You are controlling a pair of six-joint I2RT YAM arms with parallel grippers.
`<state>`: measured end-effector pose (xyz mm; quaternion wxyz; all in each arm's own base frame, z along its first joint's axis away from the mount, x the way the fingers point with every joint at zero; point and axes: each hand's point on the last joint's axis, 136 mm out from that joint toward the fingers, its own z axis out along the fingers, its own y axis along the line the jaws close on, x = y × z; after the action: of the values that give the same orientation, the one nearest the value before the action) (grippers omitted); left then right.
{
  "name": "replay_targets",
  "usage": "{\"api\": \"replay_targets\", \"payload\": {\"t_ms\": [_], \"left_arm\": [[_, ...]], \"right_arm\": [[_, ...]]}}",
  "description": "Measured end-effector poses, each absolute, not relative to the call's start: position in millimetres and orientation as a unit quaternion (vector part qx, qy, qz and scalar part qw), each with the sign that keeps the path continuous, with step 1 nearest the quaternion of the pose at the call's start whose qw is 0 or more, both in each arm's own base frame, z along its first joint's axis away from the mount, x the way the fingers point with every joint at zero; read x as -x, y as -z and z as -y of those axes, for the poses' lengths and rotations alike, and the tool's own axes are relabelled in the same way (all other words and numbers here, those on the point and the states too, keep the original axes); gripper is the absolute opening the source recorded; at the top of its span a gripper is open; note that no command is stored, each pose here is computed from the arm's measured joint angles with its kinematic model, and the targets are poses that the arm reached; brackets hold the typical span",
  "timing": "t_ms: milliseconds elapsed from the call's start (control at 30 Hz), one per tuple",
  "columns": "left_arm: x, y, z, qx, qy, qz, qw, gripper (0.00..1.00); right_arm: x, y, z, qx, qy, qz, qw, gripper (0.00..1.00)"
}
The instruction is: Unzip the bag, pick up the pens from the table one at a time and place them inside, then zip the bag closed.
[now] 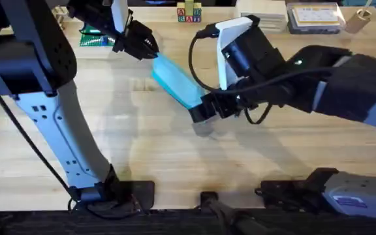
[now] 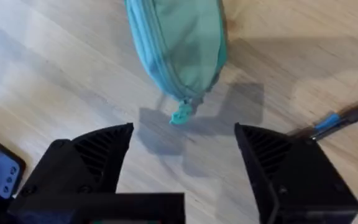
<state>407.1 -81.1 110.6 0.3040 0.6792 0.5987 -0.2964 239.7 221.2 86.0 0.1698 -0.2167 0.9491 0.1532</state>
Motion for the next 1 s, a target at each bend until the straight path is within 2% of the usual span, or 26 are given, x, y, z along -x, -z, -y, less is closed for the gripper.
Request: {"api": "replay_targets", "payload": {"t_ms": [333,467,533,700,767,1000], "left_arm": [[-407,-111,81,-0.679,0.296,-0.599,0.304,0.042],[-407,-111,81,-0.679,0.296,-0.599,0.304,0.042],[-407,-111,81,-0.679,0.296,-0.599,0.304,0.042],[-407,-111,81,-0.679,0.297,-0.599,0.304,0.042],[-407,-111,81,-0.679,0.297,-0.599,0.304,0.042],[-407,-111,81,-0.679,0.296,-0.599,0.304,0.042]], "right_arm": [[-244,-77,-225,0.208,-0.153,-0.952,0.165,0.981],[-244,-68,-224,0.206,-0.147,-0.955,0.153,0.918],[-244,-64,-225,0.204,-0.146,-0.957,0.148,0.741],[-247,-66,-227,0.202,-0.149,-0.955,0.155,0.606],[-248,-66,-228,0.201,-0.151,-0.955,0.157,0.577],[-249,-67,-229,0.201,-0.152,-0.954,0.16,0.569]]}}
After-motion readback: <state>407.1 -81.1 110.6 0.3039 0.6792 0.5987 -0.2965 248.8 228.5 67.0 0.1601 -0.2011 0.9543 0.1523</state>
